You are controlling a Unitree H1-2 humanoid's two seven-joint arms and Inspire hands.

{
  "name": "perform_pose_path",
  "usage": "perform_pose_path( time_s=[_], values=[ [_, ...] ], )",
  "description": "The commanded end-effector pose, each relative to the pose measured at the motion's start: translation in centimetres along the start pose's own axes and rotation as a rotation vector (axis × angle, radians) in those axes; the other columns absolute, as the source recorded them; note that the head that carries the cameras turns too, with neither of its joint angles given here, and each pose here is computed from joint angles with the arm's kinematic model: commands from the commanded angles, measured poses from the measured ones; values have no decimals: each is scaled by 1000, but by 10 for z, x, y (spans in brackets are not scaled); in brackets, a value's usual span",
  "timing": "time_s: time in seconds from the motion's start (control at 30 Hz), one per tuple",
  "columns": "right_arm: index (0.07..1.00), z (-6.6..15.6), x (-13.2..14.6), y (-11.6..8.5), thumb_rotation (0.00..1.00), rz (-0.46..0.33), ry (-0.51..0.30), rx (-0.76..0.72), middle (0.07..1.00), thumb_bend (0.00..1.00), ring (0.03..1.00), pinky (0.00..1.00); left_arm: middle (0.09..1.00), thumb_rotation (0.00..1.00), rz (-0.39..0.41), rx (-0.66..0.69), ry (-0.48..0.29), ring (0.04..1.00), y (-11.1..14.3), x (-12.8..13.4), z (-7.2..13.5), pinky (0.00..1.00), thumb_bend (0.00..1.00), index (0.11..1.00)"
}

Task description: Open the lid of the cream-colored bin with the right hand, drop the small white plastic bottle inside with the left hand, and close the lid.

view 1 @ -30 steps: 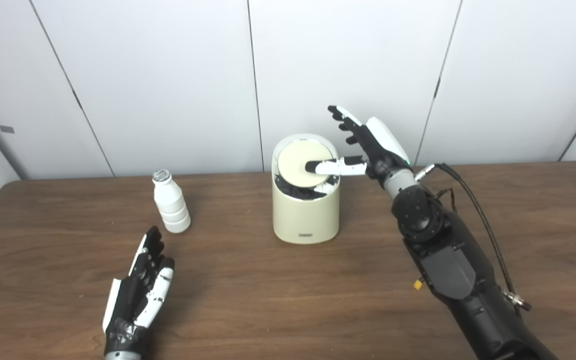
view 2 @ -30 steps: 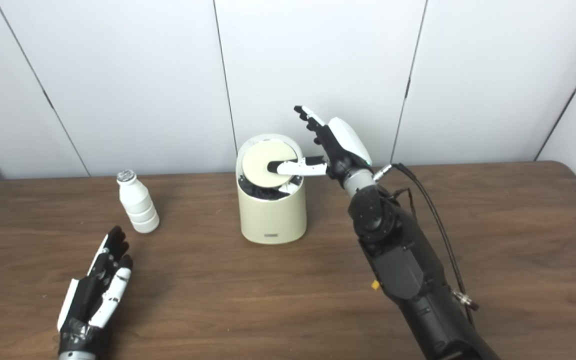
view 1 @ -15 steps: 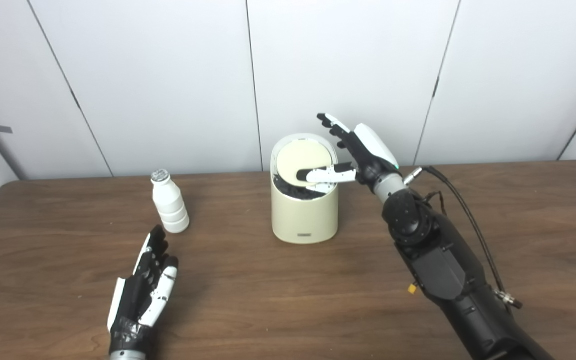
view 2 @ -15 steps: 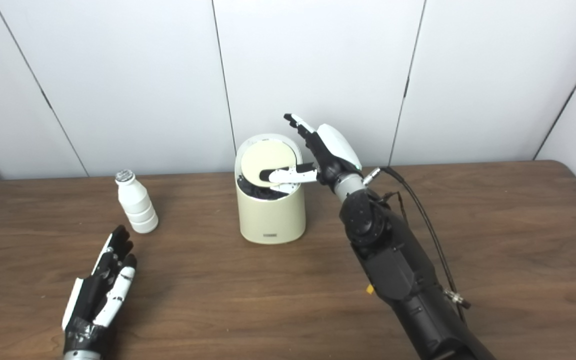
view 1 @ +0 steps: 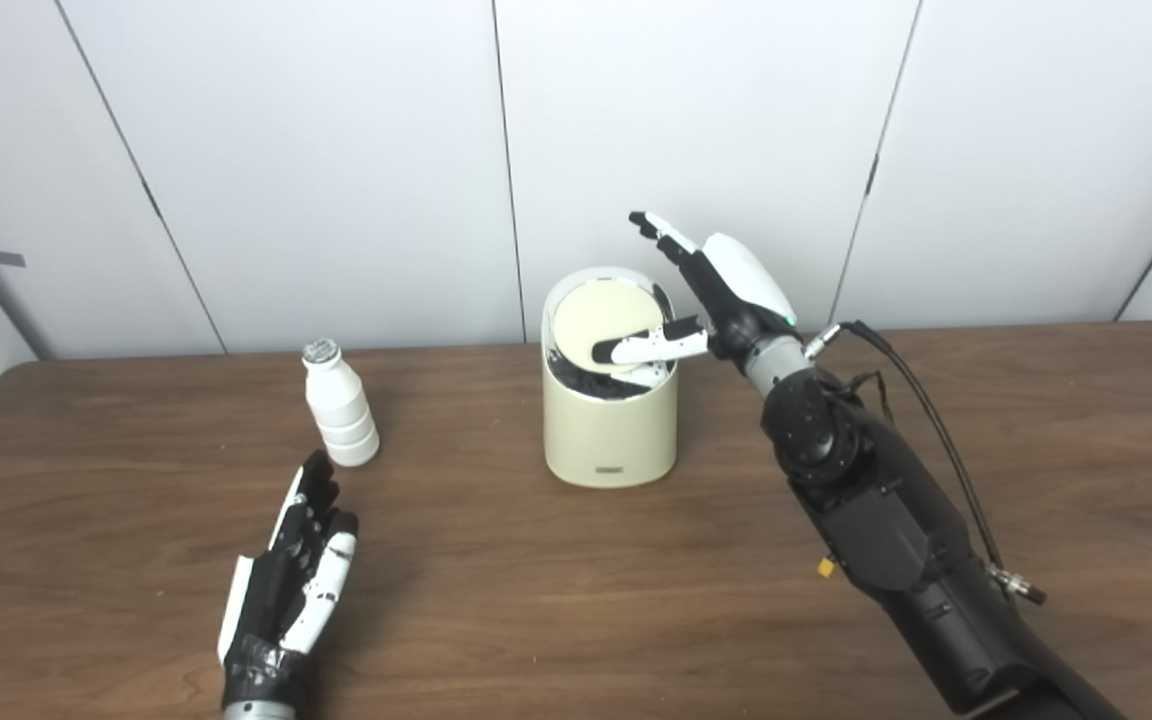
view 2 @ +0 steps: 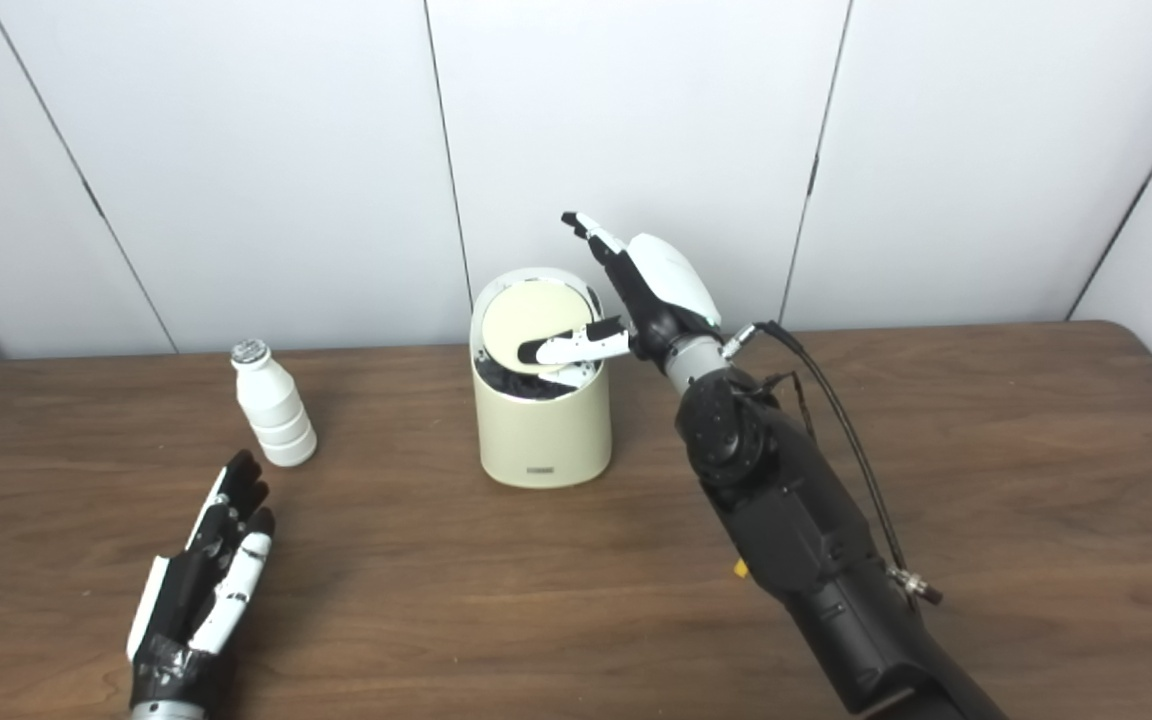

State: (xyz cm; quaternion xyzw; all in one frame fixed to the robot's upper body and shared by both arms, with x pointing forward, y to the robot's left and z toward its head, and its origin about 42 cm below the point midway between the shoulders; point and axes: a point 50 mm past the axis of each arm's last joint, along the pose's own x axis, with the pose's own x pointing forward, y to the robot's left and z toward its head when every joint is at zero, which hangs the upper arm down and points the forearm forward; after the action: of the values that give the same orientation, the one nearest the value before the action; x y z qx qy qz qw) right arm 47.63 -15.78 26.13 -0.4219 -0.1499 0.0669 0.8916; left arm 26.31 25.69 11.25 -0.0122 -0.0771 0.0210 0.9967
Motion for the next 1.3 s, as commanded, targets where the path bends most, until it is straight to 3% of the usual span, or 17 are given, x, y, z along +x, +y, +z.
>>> perform_pose_path(
  time_s=[0.0,0.13,0.33,0.57,0.7,0.77,0.93,1.27],
  values=[
    [937,5,7,-13,222,-36,-26,-67,922,862,910,921,1000,496,3,-38,32,1000,-9,-11,-10,1000,275,1000],
    [938,4,5,-10,167,-32,-14,-73,924,868,909,925,1000,494,4,-31,33,1000,-8,-12,-10,1000,288,1000],
    [936,7,3,-7,217,-20,20,26,919,837,908,866,1000,498,6,-21,25,1000,-7,-12,-9,1000,285,1000],
    [935,10,-6,-7,379,-31,13,90,912,756,880,773,1000,495,7,21,45,1000,-7,-15,-10,1000,259,1000],
    [935,12,-13,-10,502,-41,10,115,913,719,869,737,999,422,-1,43,44,1000,-8,-15,-11,1000,199,1000],
    [935,10,-15,-12,508,-47,6,110,916,695,872,752,1000,415,-1,48,49,1000,-8,-15,-10,1000,193,1000],
    [926,4,-22,-17,555,-58,13,119,923,629,887,791,999,214,0,46,54,1000,-8,-15,-11,1000,218,1000],
    [933,-11,-36,-29,667,-62,42,192,925,585,872,769,999,226,3,44,59,1000,-7,-13,-15,1000,244,1000]
  ],
)
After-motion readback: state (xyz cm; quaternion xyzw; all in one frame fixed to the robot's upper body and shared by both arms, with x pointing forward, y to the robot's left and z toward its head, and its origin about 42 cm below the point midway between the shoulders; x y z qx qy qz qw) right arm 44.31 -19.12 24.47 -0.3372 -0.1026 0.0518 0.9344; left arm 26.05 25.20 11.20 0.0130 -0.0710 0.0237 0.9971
